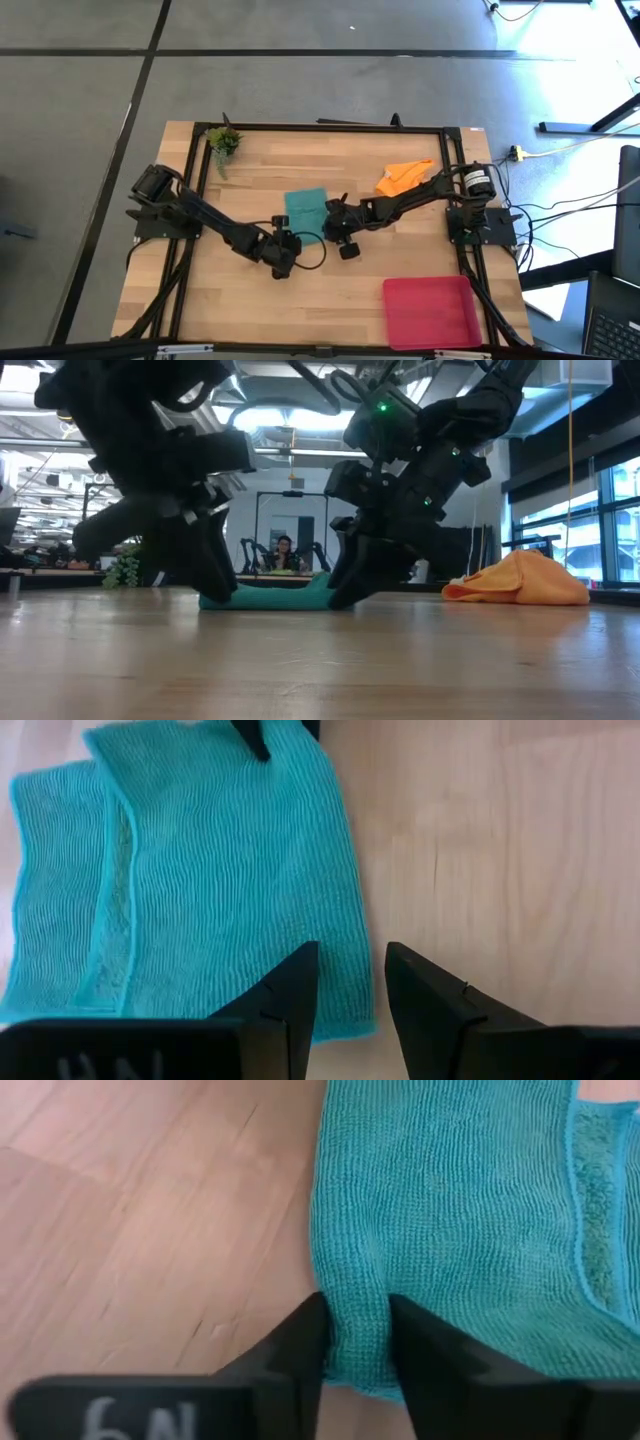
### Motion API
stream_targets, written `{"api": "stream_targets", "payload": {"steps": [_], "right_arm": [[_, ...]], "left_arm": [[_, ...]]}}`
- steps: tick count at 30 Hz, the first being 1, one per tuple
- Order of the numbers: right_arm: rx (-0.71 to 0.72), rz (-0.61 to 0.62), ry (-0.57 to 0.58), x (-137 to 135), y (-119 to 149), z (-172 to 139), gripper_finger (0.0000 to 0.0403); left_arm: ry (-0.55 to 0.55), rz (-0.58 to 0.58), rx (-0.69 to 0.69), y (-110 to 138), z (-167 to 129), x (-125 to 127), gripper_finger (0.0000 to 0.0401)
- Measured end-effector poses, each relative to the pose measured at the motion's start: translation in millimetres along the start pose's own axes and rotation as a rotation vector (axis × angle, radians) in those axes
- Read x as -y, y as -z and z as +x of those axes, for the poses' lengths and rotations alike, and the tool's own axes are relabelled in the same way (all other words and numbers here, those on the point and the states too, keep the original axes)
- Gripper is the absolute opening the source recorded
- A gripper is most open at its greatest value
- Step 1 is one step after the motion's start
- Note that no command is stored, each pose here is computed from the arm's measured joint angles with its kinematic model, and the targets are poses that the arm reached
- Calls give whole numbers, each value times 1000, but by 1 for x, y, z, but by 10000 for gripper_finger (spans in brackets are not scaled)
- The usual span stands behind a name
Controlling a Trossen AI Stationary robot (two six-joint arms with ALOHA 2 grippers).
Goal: Roll microfiber towels into tight, uniform cylinder then place into a basket
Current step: Roll the blue microfiber cloth
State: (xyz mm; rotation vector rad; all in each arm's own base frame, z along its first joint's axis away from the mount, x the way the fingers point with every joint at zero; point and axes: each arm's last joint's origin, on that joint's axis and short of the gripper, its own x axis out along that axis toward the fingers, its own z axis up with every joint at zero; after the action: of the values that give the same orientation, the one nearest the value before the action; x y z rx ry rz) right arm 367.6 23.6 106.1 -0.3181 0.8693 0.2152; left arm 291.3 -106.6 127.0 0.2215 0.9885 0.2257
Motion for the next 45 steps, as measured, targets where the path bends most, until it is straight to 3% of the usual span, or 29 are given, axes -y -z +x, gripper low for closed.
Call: {"api": "stream_targets", "payload": {"steps": [8,15,23,27,41,45], "right_arm": [[-3,1,11,1,0,0,12],[4,3,4,0,0,0,28],[6,6,-4,0,0,0,11],[19,41,-40,0,0,0,18],[50,186,-280,-6,0,0,12],[44,229,-333,-4,3,-1,11]], "left_arm": [[-19,-26,-25,3,9,2,112],[-20,-93,-32,4,9,1,91],[-28,-153,-40,5,11,0,6],[-20,-173,-43,5,10,0,2],[195,-287,-41,-6,-13,-4,0],[203,-311,-17,-10,-18,-8,0]]}}
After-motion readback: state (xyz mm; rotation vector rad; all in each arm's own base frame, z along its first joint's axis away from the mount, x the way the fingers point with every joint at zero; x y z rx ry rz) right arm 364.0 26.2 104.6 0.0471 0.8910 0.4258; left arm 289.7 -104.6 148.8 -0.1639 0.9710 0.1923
